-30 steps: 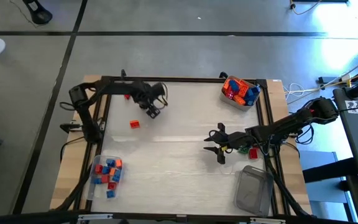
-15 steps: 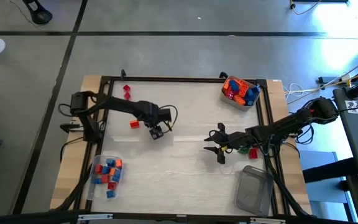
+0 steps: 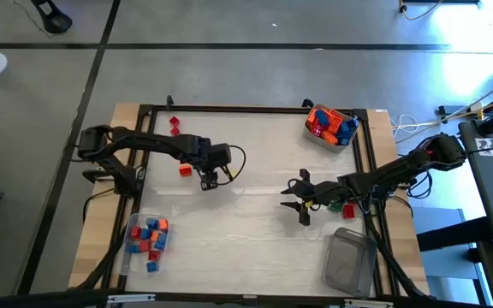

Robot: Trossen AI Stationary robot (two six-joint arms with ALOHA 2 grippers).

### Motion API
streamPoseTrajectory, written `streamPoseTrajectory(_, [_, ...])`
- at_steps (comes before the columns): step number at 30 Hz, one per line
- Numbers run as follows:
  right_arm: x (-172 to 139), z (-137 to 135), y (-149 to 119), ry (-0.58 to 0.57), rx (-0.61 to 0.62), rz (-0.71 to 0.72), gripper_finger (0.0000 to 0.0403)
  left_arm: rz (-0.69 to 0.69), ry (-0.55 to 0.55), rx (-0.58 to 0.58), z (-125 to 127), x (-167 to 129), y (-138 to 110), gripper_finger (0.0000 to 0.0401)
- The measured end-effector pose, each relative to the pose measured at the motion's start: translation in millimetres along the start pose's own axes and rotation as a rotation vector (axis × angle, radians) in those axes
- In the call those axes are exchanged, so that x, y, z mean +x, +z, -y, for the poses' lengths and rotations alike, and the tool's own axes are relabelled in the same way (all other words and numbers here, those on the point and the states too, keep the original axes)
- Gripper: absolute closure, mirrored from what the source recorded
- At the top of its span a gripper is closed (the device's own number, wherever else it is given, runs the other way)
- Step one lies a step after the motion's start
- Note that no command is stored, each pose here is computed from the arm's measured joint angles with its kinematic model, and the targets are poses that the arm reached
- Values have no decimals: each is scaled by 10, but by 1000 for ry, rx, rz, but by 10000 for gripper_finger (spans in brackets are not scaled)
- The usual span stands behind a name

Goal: Sort blocks by size
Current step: Put the blue game piece into the transparent bin

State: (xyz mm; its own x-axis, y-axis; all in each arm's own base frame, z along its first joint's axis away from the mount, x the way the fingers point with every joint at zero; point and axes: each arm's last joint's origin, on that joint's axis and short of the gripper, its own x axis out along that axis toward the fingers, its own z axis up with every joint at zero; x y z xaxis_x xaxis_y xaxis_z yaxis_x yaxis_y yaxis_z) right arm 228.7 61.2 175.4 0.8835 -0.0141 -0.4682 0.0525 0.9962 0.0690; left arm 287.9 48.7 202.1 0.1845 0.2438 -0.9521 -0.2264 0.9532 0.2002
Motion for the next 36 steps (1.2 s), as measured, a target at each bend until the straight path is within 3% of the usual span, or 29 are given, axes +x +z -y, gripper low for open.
streamPoseTrajectory(8, [6, 0, -13, 1, -3, -11, 227, -22, -42, 95, -115, 237, -135, 150])
streamPoseTrajectory(26, [7, 0, -11, 2, -1, -9, 226, 29, -66, 97, -63, 495, -301, 152])
streamPoseTrajectory(30, [7, 0, -12, 2, 0, -10, 226, 51, -73, 85, -50, 544, -329, 172])
streamPoseTrajectory(36, [7, -1, -11, 2, 0, -9, 226, 74, -87, 83, -39, 563, -338, 238])
